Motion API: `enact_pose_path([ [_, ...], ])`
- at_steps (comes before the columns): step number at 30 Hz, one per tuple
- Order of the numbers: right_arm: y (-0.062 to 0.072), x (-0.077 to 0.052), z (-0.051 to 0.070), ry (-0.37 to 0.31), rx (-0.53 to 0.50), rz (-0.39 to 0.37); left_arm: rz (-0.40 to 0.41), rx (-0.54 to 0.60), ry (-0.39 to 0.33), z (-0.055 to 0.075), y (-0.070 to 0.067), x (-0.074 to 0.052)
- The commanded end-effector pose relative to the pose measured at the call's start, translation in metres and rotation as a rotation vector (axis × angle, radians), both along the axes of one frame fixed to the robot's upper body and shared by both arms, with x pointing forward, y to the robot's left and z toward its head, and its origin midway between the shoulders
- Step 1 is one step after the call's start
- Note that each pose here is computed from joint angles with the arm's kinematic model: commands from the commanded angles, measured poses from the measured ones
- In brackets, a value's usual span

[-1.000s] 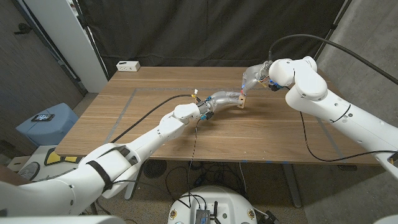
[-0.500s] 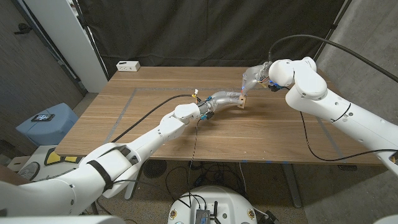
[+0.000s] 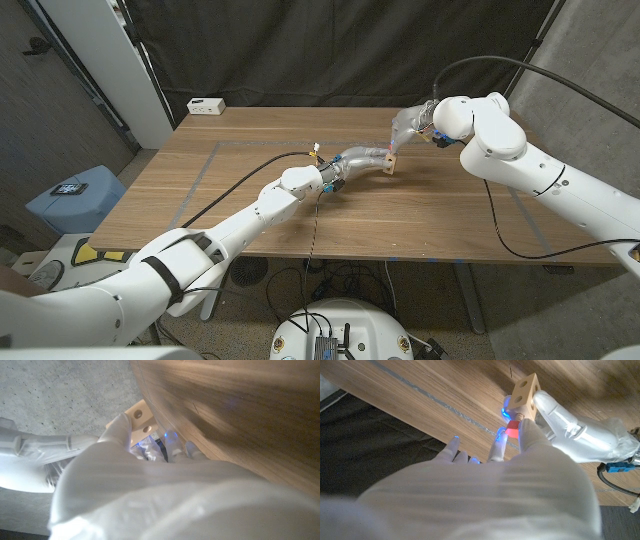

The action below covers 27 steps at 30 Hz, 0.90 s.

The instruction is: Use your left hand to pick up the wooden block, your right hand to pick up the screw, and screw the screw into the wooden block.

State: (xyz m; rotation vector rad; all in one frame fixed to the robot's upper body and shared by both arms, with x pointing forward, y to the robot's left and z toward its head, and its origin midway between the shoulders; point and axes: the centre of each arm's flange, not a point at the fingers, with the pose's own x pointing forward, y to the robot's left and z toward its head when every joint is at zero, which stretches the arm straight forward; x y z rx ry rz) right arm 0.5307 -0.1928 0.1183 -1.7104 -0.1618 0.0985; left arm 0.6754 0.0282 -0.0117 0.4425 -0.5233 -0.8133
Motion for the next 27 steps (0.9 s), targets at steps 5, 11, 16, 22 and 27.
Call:
enact_pose_path([
  [5,-0.0027,0.002,0.0001,0.0,0.008,-0.003,0.0,0.001,0.004,-0.0008,-0.0012,0.0012],
  [11,-0.0035,0.0026,-0.0007,0.003,0.01,-0.005,-0.001,0.001,0.007,-0.0009,-0.0016,0.0015],
  [16,-0.0039,0.003,-0.0011,0.002,0.011,-0.006,0.0,0.002,0.007,-0.0009,-0.0015,0.0018],
  [22,-0.004,0.0039,-0.002,0.0,0.014,-0.01,0.0,0.001,0.007,-0.0008,-0.0013,0.0022],
  [27,-0.0042,0.0038,-0.0023,-0.004,0.013,-0.012,-0.002,0.003,0.009,-0.0011,-0.0014,0.0026],
])
